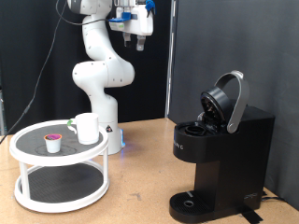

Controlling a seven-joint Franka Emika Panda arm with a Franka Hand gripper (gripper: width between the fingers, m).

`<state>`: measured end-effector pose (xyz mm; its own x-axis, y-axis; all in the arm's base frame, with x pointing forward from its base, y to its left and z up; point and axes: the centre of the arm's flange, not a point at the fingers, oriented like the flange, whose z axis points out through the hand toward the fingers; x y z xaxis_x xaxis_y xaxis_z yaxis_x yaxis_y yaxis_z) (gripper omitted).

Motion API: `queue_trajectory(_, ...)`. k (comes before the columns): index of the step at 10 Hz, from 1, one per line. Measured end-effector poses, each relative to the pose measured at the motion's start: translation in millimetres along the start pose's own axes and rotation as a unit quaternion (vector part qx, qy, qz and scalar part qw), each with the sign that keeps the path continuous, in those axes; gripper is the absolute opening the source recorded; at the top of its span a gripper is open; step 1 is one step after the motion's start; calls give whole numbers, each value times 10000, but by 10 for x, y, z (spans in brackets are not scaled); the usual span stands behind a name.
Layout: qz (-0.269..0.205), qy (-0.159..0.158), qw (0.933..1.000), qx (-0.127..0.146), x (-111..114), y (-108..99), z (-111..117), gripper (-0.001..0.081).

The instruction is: Make a cup of coffee with the keurig machine

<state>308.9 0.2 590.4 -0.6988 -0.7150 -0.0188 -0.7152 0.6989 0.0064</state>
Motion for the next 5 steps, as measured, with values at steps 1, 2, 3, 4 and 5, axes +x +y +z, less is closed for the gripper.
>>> queue_trajectory(1,50,-52,10000,-29,63,-51,-10,808)
queue_trajectory(2,90,-132,9999,-49,179,-126,-34,808)
queue_trajectory(3,119,-188,9997,-68,325,-204,-59,808)
queue_trajectory(4,120,-183,9997,-69,473,-273,-74,808)
queue_trajectory(5,103,-162,9998,-62,618,-339,-83,808)
